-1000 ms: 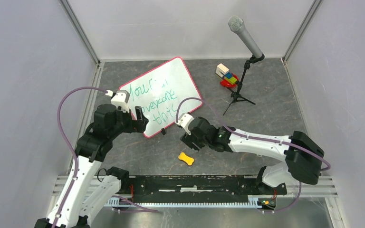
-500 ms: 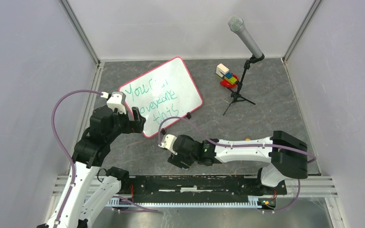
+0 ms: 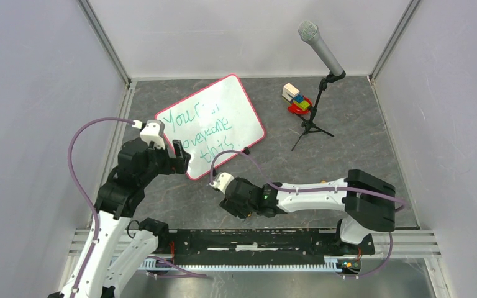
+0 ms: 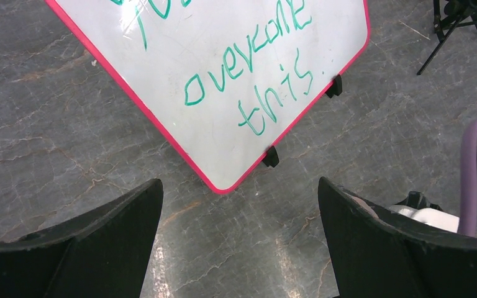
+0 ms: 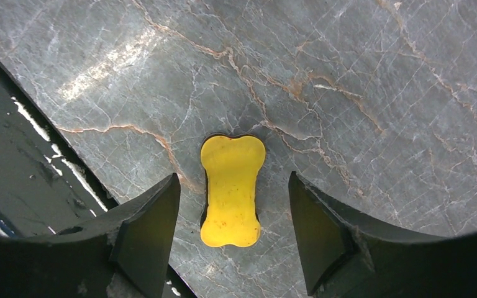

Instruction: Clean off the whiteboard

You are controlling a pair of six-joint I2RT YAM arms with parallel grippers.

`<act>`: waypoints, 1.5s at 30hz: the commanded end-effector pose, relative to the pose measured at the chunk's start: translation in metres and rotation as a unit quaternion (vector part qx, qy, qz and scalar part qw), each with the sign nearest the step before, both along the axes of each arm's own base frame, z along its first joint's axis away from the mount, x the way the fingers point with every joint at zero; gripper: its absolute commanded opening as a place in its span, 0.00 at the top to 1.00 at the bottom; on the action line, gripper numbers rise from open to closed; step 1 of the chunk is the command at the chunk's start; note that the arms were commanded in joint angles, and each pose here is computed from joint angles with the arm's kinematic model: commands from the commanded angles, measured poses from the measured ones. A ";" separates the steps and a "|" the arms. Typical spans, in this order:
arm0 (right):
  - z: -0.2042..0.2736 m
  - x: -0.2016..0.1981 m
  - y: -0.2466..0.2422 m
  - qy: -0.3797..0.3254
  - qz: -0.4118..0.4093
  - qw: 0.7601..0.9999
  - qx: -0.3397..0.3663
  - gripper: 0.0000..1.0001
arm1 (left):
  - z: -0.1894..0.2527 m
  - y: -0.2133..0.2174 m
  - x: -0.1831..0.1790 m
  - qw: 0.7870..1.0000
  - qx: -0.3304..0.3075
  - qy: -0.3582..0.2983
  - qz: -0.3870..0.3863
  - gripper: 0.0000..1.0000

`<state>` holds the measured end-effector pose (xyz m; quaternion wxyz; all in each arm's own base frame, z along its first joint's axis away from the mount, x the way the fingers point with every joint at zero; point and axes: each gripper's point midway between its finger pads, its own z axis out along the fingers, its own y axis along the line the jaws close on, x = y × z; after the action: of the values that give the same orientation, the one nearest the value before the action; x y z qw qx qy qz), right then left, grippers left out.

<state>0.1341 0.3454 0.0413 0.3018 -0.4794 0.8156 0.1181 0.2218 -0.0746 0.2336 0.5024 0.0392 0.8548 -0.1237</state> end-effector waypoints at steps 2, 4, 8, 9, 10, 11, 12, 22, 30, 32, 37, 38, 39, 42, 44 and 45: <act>-0.004 0.002 0.006 -0.006 -0.024 1.000 0.014 0.33 | 0.007 -0.003 0.008 1.000 0.008 -0.023 -0.015 0.00; -0.006 0.002 0.006 -0.011 -0.025 1.000 0.011 0.35 | 0.006 -0.004 0.008 1.000 0.007 -0.020 -0.019 0.00; -0.009 0.000 0.005 -0.012 -0.024 1.000 0.011 0.41 | 0.005 -0.005 0.008 1.000 0.007 -0.020 -0.020 0.00; -0.011 0.000 0.005 -0.012 -0.023 1.000 0.008 0.43 | 0.005 -0.005 0.008 1.000 0.007 -0.019 -0.021 0.00; -0.011 0.000 0.005 -0.012 -0.022 1.000 0.006 0.44 | 0.005 -0.005 0.008 1.000 0.006 -0.020 -0.021 0.00; -0.013 -0.001 0.005 -0.010 -0.021 1.000 0.003 0.45 | 0.005 -0.005 0.008 1.000 0.007 -0.020 -0.020 0.00; -0.014 0.000 0.004 -0.011 -0.021 1.000 0.002 0.45 | 0.005 -0.005 0.008 1.000 0.007 -0.019 -0.020 0.00; -0.015 0.000 0.006 -0.019 -0.018 1.000 0.000 0.66 | 0.004 -0.006 0.008 1.000 0.006 -0.017 -0.022 0.00; 0.010 0.014 0.035 -0.042 -0.010 0.999 0.031 0.77 | 0.012 -0.011 0.004 0.998 -0.008 -0.039 -0.039 0.00; 0.021 0.018 0.042 -0.053 -0.012 0.997 0.055 0.79 | 0.012 -0.013 0.004 0.998 -0.010 -0.037 -0.043 0.00; 0.058 0.030 0.053 -0.090 -0.035 0.984 0.149 0.82 | 0.008 -0.014 0.007 0.999 -0.007 -0.025 -0.042 0.00; 0.067 0.035 0.055 -0.098 -0.041 0.980 0.167 0.82 | 0.008 -0.013 0.007 0.999 -0.008 -0.024 -0.038 0.00; 0.077 0.040 0.056 -0.106 -0.047 0.976 0.182 0.82 | 0.009 -0.012 0.007 0.999 -0.008 -0.024 -0.033 0.00; 0.104 0.067 0.054 -0.122 -0.075 0.963 0.230 0.84 | 0.013 -0.001 0.009 1.000 -0.012 -0.021 0.008 0.00; 0.128 0.088 0.055 -0.125 -0.088 0.948 0.278 0.85 | 0.023 0.009 0.012 0.998 -0.017 -0.027 0.047 0.00; 0.140 0.097 0.056 -0.126 -0.093 0.940 0.303 0.85 | 0.032 0.012 0.014 0.997 -0.022 -0.032 0.059 0.00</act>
<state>0.1854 0.3915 0.1097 0.4562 -0.3841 0.7786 0.1952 0.2260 -0.0795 0.2302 0.5000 0.0430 0.8547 -0.1326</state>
